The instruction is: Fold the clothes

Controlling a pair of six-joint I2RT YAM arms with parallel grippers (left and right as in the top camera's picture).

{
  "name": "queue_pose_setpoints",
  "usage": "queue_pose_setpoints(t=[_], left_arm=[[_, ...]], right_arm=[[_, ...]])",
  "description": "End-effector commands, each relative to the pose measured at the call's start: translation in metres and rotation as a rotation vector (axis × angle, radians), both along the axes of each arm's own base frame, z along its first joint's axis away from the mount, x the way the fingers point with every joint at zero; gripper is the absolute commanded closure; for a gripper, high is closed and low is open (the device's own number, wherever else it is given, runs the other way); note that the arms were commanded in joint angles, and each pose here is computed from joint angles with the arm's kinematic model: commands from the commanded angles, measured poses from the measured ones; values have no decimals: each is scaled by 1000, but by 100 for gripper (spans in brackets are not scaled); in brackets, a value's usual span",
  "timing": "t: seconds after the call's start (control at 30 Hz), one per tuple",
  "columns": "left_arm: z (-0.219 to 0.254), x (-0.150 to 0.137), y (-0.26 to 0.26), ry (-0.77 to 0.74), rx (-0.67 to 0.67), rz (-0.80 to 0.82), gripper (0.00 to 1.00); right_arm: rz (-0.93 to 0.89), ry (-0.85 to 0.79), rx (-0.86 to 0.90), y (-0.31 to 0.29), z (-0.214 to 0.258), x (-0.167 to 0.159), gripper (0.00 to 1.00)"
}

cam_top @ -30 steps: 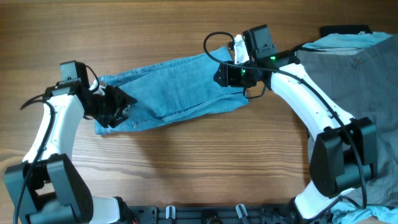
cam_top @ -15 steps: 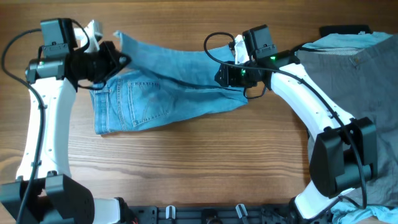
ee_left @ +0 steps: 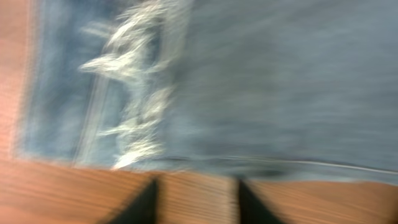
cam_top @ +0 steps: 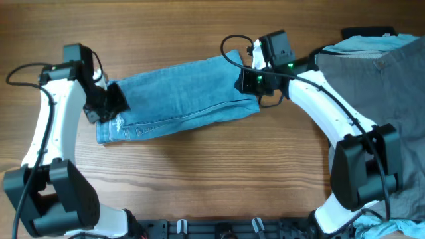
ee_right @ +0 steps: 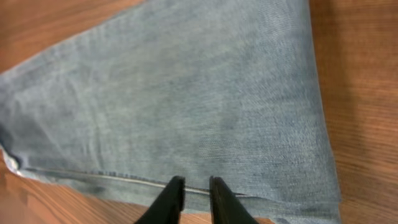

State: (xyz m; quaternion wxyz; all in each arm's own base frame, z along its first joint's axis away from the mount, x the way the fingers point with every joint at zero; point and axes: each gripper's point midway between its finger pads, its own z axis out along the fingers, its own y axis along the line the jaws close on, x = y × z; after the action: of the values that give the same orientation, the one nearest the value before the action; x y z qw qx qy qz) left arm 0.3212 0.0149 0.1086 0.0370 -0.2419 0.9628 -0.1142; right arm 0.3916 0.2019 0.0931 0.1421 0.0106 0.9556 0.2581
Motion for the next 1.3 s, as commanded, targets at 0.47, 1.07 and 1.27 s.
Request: queue_pose_setpoints(t=[0.47,1.07,1.27], left_arm=[[-112,-5,-18,127,-145,3,76],[-75,13,94,-102,-156,-30,0],[-113,17,60,-136,-270,-307,7]], right_arm=[[107,-8,145,-1,2,-9,94],[-12,412,262,97,-119,-50,96],[-2,400,263,97,-119,-49,96]])
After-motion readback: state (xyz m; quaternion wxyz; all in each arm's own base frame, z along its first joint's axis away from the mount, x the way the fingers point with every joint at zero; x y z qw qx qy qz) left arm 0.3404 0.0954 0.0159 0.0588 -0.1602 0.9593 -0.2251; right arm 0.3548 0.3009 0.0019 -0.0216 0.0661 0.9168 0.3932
